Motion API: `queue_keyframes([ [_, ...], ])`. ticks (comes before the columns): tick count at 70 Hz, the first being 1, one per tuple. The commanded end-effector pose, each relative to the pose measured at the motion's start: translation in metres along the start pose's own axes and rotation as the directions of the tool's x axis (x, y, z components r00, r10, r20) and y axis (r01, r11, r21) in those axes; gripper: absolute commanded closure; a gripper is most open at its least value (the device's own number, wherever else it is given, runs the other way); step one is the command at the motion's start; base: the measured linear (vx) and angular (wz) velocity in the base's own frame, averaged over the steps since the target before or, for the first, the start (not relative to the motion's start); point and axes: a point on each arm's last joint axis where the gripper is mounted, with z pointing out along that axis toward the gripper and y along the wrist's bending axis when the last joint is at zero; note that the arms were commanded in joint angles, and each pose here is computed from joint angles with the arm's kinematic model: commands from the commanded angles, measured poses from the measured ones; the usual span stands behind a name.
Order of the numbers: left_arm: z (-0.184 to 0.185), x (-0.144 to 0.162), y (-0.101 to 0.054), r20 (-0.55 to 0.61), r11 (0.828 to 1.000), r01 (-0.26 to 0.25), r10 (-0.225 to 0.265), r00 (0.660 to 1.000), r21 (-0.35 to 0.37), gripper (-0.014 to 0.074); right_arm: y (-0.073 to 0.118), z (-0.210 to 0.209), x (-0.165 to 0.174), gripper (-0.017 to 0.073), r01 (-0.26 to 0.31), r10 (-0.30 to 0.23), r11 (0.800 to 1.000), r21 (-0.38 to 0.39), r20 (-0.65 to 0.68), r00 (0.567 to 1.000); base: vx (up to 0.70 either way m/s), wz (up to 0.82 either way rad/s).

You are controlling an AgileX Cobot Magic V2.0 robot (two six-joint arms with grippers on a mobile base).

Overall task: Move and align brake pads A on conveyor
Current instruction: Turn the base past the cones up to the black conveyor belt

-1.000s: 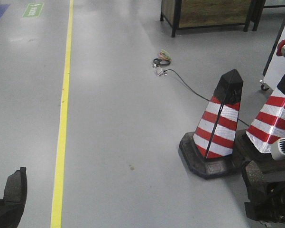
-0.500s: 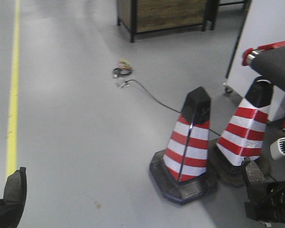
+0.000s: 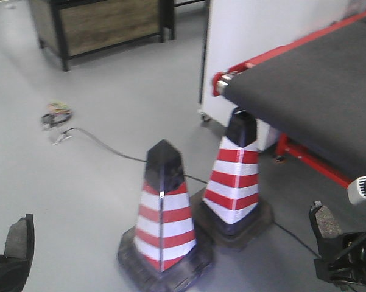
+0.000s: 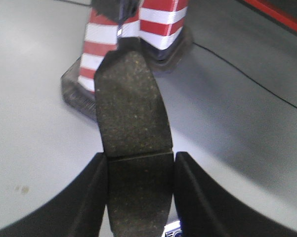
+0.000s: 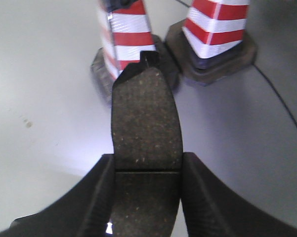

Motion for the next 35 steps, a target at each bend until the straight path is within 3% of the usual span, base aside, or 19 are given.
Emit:
queue_keyframes([
  [1, -0.0062, -0.0144, -0.0032, 0.105, 1.000, 0.005, -0.007, 0.994, 0.019, 0.0510, 0.0010, -0.0067, -0.0132, 0.0501, 0.012, -0.011, 1.000, -0.005, 0.099, 0.995, 0.36, -0.65],
  [35, -0.0062, -0.0143, -0.0032, 0.104, 1.000, 0.005, -0.007, 0.995, 0.019, 0.0510, 0.0010, -0.0067, -0.0131, 0.0501, 0.012, -0.011, 1.000, -0.005, 0.097, 0.995, 0.33, -0.65],
])
